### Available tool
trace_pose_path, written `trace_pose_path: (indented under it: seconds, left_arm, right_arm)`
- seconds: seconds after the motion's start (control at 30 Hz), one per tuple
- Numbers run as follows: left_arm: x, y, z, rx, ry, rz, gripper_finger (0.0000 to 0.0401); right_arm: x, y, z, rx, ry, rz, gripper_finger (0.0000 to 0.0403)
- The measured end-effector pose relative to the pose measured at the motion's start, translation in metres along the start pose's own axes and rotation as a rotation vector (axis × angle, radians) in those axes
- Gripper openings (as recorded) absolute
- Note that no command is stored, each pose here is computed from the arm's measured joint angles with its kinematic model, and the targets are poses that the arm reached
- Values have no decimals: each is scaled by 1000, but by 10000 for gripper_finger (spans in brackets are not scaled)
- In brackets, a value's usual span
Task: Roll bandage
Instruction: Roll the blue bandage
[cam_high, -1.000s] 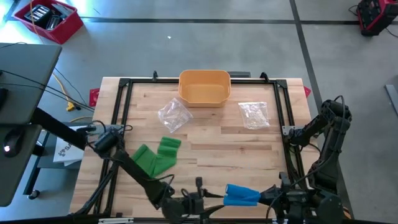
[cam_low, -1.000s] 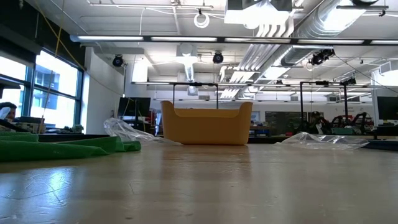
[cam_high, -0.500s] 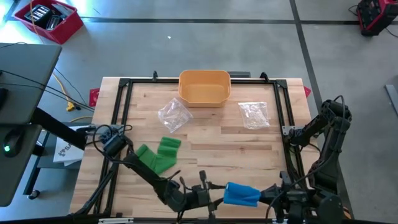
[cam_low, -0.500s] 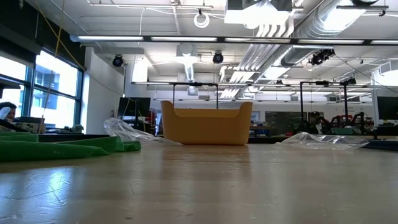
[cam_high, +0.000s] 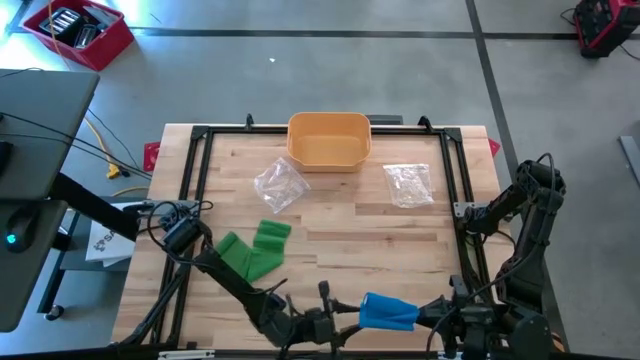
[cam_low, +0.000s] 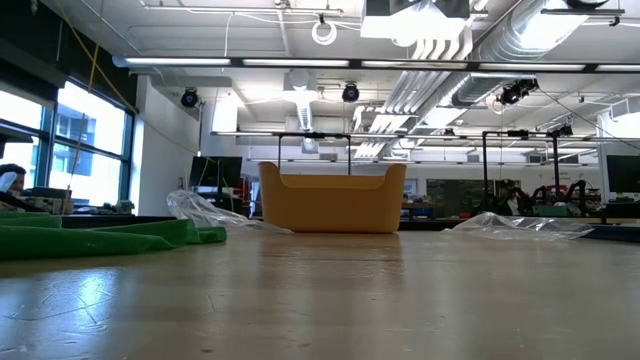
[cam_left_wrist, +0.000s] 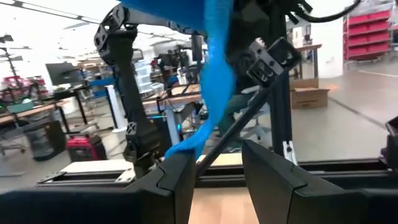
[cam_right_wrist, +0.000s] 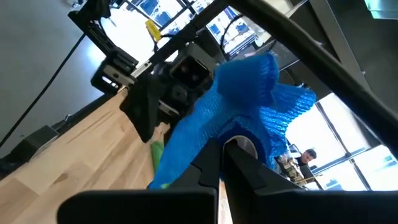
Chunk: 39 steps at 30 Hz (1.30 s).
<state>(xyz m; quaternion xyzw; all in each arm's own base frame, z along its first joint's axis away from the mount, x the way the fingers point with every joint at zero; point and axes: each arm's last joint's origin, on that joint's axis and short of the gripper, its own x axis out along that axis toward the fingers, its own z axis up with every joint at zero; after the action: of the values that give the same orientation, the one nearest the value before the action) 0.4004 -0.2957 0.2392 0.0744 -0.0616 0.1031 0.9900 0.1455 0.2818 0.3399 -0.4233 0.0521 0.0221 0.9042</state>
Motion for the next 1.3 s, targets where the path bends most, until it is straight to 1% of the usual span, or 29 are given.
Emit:
trace_pose_path:
  seconds: [0.07, 0.17, 0.23, 0.3, 0.37, 0.43, 0.53, 0.67, 0.73, 0.83, 0.97, 1.03, 1.13, 1.2, 1.3]
  left_arm:
    - [5, 5, -2, -23, 7, 15, 127]
    - [6, 4, -7, -12, 46, 11, 127]
    - [-1, -3, -14, 26, 111, -13, 127]
    - [-8, -8, -22, 50, 181, -2, 127]
    - [-11, -9, -23, 22, 196, 19, 127]
    - [-7, -7, -19, -5, 166, 25, 127]
    - [-3, -4, -11, 0, 96, -6, 127]
    - [2, 0, 1, 1, -22, -75, 135]
    - [4, 1, 4, 0, -59, -124, 143]
    - [7, 4, 6, -47, -96, -144, 151]
    - [13, 11, 8, -160, -112, -114, 148]
    - [17, 15, 7, -194, -113, -112, 139]
    - [19, 18, 8, -229, -121, -104, 113]
    - [21, 19, 7, -235, -121, -100, 83]
    - [18, 16, 8, -231, -125, -124, 23]
  right_arm:
    - [0, 0, 0, -2, 0, 1, 0]
    - [0, 0, 0, -1, -1, 2, 0]
    - [0, 0, 0, -1, -3, 5, 0]
    - [0, 0, 0, -2, -4, 6, 0]
    - [0, 0, 0, -3, -6, 9, 0]
    - [0, 0, 0, -4, -9, 14, 0]
    - [0, 0, 0, -5, -9, 14, 0]
    - [0, 0, 0, -5, -9, 14, 0]
    - [0, 0, 0, -5, -9, 14, 0]
    - [0, 0, 0, -5, -9, 14, 0]
    - [0, 0, 0, -5, -9, 14, 0]
    - [0, 0, 0, -5, -8, 14, 0]
    - [0, 1, 0, -6, -8, 14, 0]
    - [0, 1, 0, -5, -7, 14, 0]
    - [0, 1, -1, -12, -5, 16, 0]
